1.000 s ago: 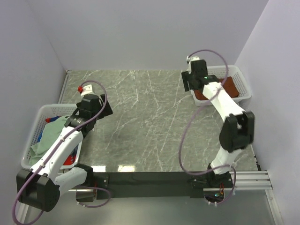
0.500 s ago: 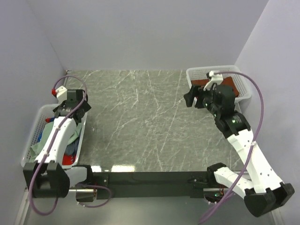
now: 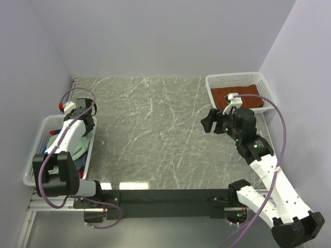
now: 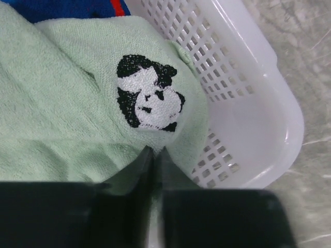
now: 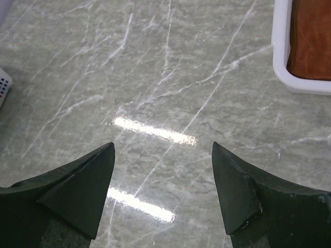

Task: Fold and stack the towels
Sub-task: Grab crumpled towel, then move the towel to the center of the board

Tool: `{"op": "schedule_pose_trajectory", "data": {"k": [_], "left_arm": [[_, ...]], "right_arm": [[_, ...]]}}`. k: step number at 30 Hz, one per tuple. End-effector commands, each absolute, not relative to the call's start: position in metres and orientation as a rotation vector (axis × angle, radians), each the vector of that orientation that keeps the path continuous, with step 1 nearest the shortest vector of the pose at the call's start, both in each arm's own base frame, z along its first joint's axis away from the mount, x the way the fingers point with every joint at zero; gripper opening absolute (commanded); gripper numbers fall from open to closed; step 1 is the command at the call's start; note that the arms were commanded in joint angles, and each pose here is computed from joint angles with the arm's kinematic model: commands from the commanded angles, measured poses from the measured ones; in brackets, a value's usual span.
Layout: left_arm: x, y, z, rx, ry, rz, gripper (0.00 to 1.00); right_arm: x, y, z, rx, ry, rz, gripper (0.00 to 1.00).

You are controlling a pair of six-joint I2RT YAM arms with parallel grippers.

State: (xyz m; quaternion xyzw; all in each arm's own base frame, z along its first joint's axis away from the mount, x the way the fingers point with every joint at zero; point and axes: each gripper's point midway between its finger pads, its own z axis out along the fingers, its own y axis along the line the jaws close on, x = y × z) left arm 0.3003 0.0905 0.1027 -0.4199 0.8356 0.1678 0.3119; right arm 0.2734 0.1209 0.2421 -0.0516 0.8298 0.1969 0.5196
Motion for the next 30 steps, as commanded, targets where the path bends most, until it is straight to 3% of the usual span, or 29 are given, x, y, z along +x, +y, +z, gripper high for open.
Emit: {"op": "schedule_pose_trajectory", "data": {"k": [1, 3, 8, 16, 19, 24, 27, 30], "left_arm": [[0.307, 0.095, 0.119, -1.108, 2.152, 0.436, 0.04], [0.306, 0.098, 0.132, -1.100, 2.134, 0.451, 0.01], [0.329, 0.091, 0.226, -0.956, 1.980, 0.439, 0.01], [0.386, -0.037, 0.415, -0.616, 1.793, 0.171, 0.01], [0.378, -0.078, 0.470, -0.505, 1.729, 0.043, 0.01], [0.343, -0.163, 0.490, -0.278, 1.684, -0.213, 0.04], [0.319, -0.202, 0.452, -0.135, 1.738, -0.388, 0.10], [0.279, -0.252, 0.380, 0.128, 1.867, -0.603, 0.17]], "right_arm": [[0.274, 0.125, 0.260, -0.133, 1.913, 0.504, 0.82], [0.273, 0.124, 0.261, -0.129, 1.911, 0.502, 0.82], [0.272, 0.124, 0.265, -0.126, 1.910, 0.504, 0.82], [0.273, 0.125, 0.275, -0.113, 1.890, 0.517, 0.82], [0.272, 0.124, 0.280, -0.110, 1.878, 0.517, 0.82], [0.267, 0.120, 0.287, -0.109, 1.855, 0.504, 0.82], [0.264, 0.120, 0.288, -0.112, 1.847, 0.510, 0.82], [0.258, 0.120, 0.283, -0.128, 1.852, 0.519, 0.82]]}}
